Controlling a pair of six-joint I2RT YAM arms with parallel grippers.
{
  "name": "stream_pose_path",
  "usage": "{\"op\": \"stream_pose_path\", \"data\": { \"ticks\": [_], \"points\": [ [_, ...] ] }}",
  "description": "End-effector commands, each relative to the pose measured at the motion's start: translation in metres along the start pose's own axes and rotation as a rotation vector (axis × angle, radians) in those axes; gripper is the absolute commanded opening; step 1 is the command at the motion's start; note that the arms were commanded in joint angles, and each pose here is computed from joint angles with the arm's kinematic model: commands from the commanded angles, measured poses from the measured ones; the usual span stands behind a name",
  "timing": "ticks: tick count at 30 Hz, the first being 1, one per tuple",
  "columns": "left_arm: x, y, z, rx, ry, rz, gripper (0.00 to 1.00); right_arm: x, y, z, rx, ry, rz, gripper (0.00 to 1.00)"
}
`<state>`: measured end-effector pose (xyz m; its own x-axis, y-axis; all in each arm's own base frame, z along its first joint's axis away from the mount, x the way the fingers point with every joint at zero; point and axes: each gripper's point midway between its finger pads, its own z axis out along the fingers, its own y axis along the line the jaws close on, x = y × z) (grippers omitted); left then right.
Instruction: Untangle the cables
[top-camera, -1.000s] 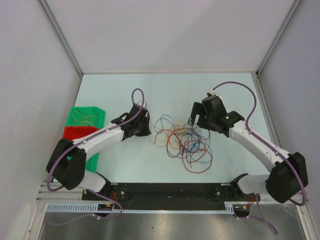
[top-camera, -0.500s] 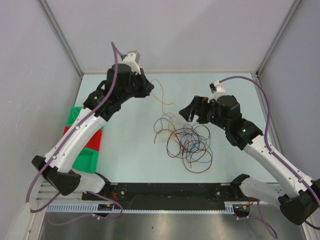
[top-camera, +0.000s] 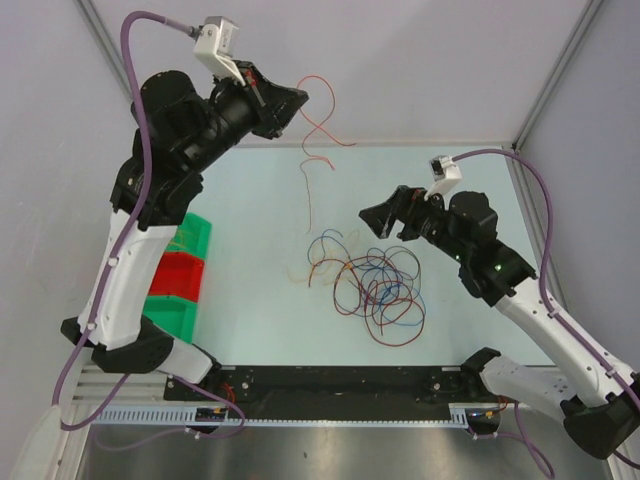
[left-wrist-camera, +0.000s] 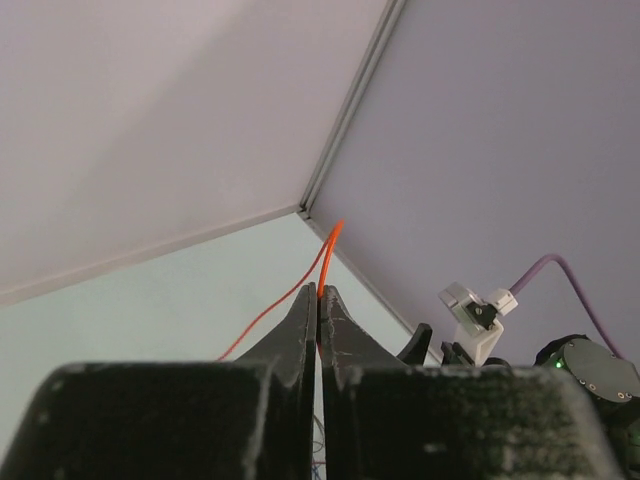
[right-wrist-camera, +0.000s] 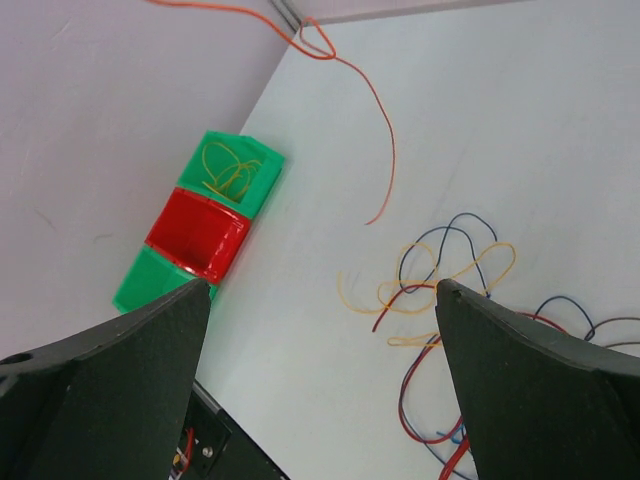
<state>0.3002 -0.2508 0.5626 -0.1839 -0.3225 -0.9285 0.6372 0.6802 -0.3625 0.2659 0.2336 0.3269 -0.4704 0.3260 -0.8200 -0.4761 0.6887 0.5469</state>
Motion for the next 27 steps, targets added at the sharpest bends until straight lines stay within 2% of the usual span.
{"op": "stream_pose_path", "data": {
  "ticks": [1,14,21,24,27],
  "points": [
    [-0.009,-0.014,-0.001,0.062,-0.018,0.008,0.0,-0.03,0.018,-0.005,-0.062,-0.105,-0.051,1.0],
    [-0.003,-0.015,0.001,0.074,-0.01,-0.026,0.0,-0.013,0.0,0.04,0.007,-0.076,-0.056,0.99],
    [0.003,-0.015,-0.001,0.079,-0.005,-0.038,0.0,0.002,0.012,0.047,-0.029,-0.037,-0.041,0.97],
    [0.005,-0.015,-0.002,0.082,-0.005,-0.041,0.0,0.003,0.013,0.047,-0.023,-0.039,-0.044,0.95],
    [0.006,-0.016,-0.002,0.092,-0.004,-0.044,0.0,0.002,0.012,0.051,-0.019,-0.047,-0.047,0.87]
  ]
}}
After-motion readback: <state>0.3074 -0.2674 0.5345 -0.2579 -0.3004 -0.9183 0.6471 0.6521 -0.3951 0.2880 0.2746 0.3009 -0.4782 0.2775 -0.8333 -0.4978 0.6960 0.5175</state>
